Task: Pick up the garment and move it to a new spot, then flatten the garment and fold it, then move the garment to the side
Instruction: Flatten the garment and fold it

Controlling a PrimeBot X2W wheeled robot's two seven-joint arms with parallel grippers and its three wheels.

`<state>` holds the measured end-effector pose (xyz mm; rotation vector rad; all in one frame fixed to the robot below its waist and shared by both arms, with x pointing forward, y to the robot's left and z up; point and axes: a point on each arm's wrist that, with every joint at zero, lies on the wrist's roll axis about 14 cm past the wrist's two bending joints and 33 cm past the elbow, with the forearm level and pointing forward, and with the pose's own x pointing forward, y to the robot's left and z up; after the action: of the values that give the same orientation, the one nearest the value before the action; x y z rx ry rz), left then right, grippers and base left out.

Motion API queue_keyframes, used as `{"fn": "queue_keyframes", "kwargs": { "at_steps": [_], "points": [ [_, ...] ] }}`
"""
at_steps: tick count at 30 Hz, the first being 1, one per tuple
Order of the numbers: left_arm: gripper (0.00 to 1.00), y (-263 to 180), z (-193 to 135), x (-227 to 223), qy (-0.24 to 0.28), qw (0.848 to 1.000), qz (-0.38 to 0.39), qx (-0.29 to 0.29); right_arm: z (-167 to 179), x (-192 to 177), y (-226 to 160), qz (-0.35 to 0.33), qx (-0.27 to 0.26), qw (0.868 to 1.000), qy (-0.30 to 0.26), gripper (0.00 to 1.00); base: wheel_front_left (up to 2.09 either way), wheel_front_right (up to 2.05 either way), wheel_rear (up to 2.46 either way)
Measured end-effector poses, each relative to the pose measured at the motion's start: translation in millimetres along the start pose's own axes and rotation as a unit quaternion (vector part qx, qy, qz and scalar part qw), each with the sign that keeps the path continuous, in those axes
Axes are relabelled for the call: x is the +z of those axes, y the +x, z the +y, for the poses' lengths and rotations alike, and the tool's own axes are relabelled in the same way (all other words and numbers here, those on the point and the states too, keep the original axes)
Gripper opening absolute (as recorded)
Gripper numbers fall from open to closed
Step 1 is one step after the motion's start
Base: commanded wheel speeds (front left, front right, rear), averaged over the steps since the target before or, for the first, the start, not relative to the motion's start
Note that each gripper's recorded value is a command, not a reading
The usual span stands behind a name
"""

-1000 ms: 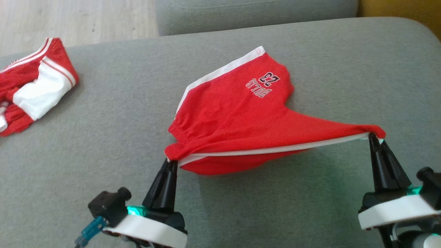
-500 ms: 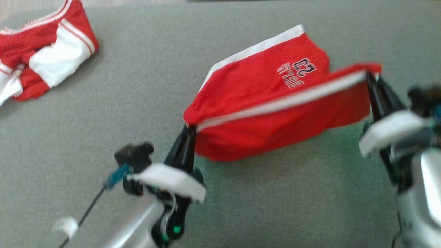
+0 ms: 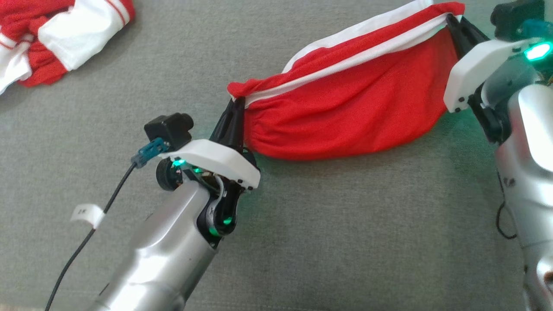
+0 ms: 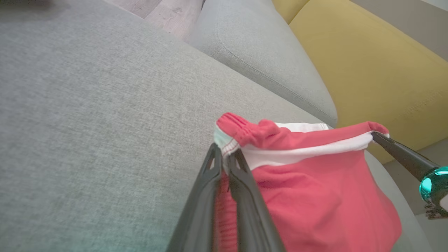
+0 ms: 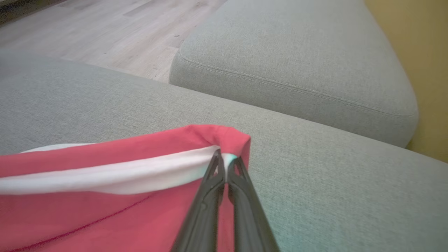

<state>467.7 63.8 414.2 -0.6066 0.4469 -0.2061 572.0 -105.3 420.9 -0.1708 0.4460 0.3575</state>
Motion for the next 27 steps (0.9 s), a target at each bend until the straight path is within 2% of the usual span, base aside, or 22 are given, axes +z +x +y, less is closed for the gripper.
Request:
{"fn": "queue_keyframes", "kwargs": {
  "at_steps": [9,10,11,12,13,18,27],
  "points": [
    [0.00,6,10,0,-0.013,1.000,-0.007,0.021,2,-5,22,0.007,0.006,1.000,-0.007,0.00,0.00,0.00,0.00],
    [0.25,7,9,3,-0.016,1.000,-0.013,0.020,1,-4,24,0.007,0.006,1.000,-0.007,0.00,0.00,0.00,0.00],
    [0.78,8,8,6,-0.019,0.999,-0.018,0.019,1,-3,25,0.005,0.006,1.000,-0.008,0.24,0.00,0.00,0.00],
    [1.00,9,7,8,-0.020,0.999,-0.024,0.017,1,-2,26,0.000,0.007,1.000,-0.011,0.45,0.00,0.00,0.00],
    [1.00,10,6,10,-0.021,0.999,-0.028,0.014,2,0,28,-0.006,0.008,1.000,-0.012,1.00,0.00,0.00,0.00],
    [1.00,11,4,16,-0.017,0.999,-0.042,0.011,-1,6,31,-0.027,0.005,1.000,-0.011,1.00,0.00,0.00,0.00],
    [1.00,-10,11,39,0.043,0.995,-0.091,0.011,-10,7,23,-0.031,-0.005,1.000,-0.002,1.00,0.00,0.00,0.00]
  ]
}}
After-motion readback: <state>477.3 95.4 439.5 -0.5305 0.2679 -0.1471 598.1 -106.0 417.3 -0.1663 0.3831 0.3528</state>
